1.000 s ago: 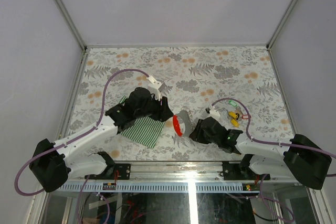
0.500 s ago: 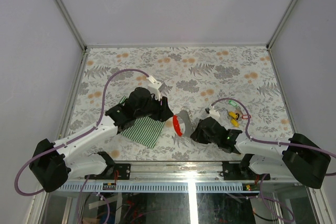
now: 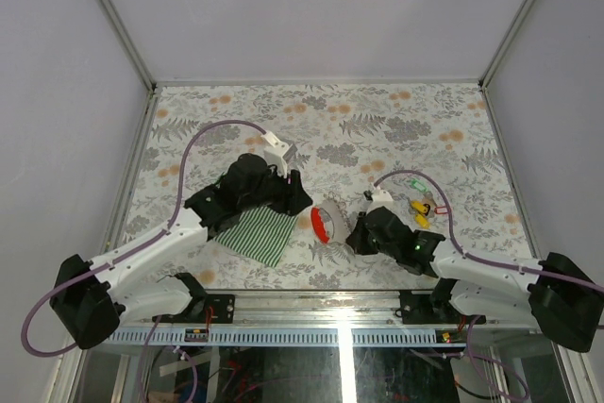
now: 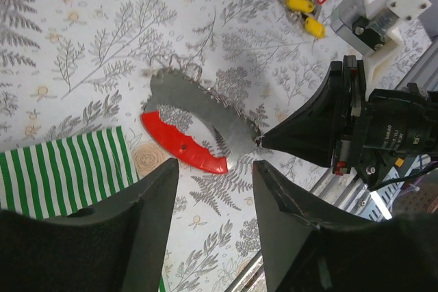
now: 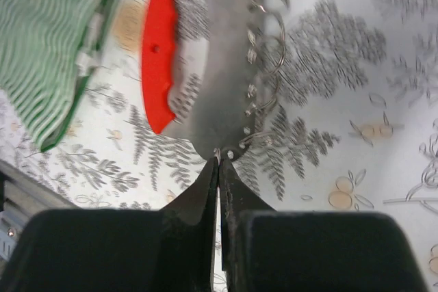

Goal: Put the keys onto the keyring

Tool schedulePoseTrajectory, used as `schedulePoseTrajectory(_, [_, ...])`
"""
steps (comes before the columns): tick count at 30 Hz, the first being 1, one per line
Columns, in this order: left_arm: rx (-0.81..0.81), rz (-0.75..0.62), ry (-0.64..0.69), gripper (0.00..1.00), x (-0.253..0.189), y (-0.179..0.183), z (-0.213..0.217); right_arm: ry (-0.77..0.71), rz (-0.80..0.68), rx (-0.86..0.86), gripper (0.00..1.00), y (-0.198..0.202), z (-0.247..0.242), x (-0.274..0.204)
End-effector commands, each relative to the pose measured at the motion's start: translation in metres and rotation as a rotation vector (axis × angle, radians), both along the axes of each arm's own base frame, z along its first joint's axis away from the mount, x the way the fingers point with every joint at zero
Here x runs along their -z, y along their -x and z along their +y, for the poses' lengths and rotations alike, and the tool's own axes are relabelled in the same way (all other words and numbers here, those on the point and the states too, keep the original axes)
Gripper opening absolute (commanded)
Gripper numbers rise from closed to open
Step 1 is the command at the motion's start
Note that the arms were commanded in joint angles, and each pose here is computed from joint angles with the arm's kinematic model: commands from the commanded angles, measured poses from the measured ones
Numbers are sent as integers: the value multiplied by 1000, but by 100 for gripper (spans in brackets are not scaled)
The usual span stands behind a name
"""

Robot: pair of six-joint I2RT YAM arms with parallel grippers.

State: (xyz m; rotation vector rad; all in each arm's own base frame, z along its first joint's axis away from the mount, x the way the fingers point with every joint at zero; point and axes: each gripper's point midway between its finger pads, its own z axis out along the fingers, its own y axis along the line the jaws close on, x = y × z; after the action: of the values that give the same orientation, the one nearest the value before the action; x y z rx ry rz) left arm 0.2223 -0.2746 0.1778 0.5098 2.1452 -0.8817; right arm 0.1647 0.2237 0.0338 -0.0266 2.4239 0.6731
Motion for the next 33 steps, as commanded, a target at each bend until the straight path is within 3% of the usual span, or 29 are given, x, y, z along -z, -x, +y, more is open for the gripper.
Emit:
schedulePoseTrajectory(1, [40, -131, 81, 50, -52, -4, -6, 30, -260, -154, 0, -24, 14, -70])
schedulePoseTrajectory(12, [133, -312, 177, 57, -129, 0, -14, 124, -584, -417, 0, -34, 23, -180])
schedulePoseTrajectory(17, [196, -338, 183, 58, -151, 9, -16, 164, -580, -580, 0, -23, 32, -212])
schedulePoseTrajectory(33, [310, -577, 356, 59, -232, 55, 2, -53, -873, -797, 0, 10, 56, -330])
